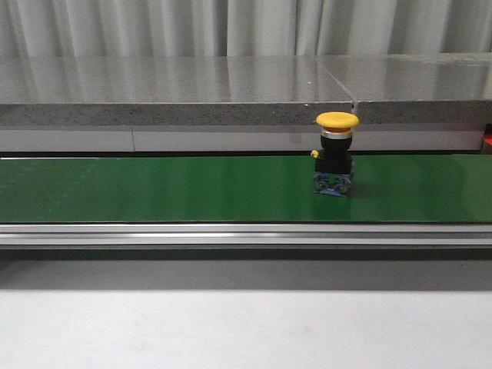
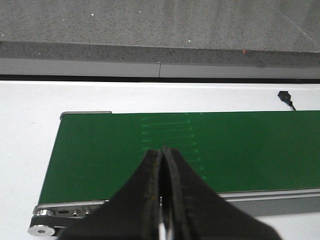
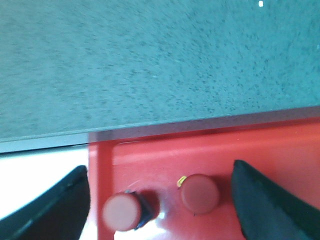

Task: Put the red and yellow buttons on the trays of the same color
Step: 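Move the right gripper over the yellow button arriving on the belt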

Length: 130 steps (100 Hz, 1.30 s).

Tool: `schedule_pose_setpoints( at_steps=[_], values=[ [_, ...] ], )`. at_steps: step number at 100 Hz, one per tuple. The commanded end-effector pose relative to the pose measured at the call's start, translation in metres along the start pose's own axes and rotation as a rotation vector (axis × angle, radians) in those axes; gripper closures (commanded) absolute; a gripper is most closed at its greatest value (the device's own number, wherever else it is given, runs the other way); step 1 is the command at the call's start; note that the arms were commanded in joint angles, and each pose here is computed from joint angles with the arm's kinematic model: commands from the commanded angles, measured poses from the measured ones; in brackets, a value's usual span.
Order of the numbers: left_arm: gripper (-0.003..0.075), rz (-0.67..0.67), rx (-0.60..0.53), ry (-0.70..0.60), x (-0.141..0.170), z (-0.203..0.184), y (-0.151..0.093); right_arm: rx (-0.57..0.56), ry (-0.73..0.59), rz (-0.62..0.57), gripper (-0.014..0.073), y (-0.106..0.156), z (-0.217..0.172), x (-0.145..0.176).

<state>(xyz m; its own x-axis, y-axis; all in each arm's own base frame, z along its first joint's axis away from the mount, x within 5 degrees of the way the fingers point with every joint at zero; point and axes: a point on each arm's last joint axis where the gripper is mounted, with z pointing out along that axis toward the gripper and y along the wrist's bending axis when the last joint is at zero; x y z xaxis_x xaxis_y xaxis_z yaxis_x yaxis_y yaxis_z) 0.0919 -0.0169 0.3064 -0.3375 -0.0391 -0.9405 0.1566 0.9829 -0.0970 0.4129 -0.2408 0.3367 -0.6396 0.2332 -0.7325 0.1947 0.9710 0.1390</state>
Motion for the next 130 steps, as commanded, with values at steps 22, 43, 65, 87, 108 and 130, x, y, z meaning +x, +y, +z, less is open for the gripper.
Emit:
schedule_pose_setpoints(
  at_steps=[22,43,65,87,108,130],
  values=[
    [0.0739,-0.009,0.004,-0.098,-0.015,-0.004,-0.001,-0.063,-0.073,-0.110,0.0015,0.055,-0.108,-0.016],
    [0.0739,-0.009,0.004,-0.098,-0.015,-0.004,-0.001,-0.119,-0.047,-0.152,0.0015,0.086,-0.142,0.021],
    [0.0739,-0.009,0.004,-0.098,-0.015,-0.004,-0.001,-0.142,-0.031,-0.175,0.0015,0.113,-0.166,0.081],
    [0.0739,-0.009,0.004,-0.098,-0.015,-0.004,-0.001,-0.205,0.029,-0.237,0.0015,0.143,-0.170,0.139],
    [0.0739,-0.009,0.004,-0.098,-0.015,-0.004,-0.001,-0.292,0.143,-0.307,0.0015,0.168,-0.150,0.176],
    [0.0739,-0.009,0.004,-0.098,-0.015,-0.004,-0.001,-0.303,0.146,-0.425,0.0015,0.189,-0.131,0.187]
  ],
)
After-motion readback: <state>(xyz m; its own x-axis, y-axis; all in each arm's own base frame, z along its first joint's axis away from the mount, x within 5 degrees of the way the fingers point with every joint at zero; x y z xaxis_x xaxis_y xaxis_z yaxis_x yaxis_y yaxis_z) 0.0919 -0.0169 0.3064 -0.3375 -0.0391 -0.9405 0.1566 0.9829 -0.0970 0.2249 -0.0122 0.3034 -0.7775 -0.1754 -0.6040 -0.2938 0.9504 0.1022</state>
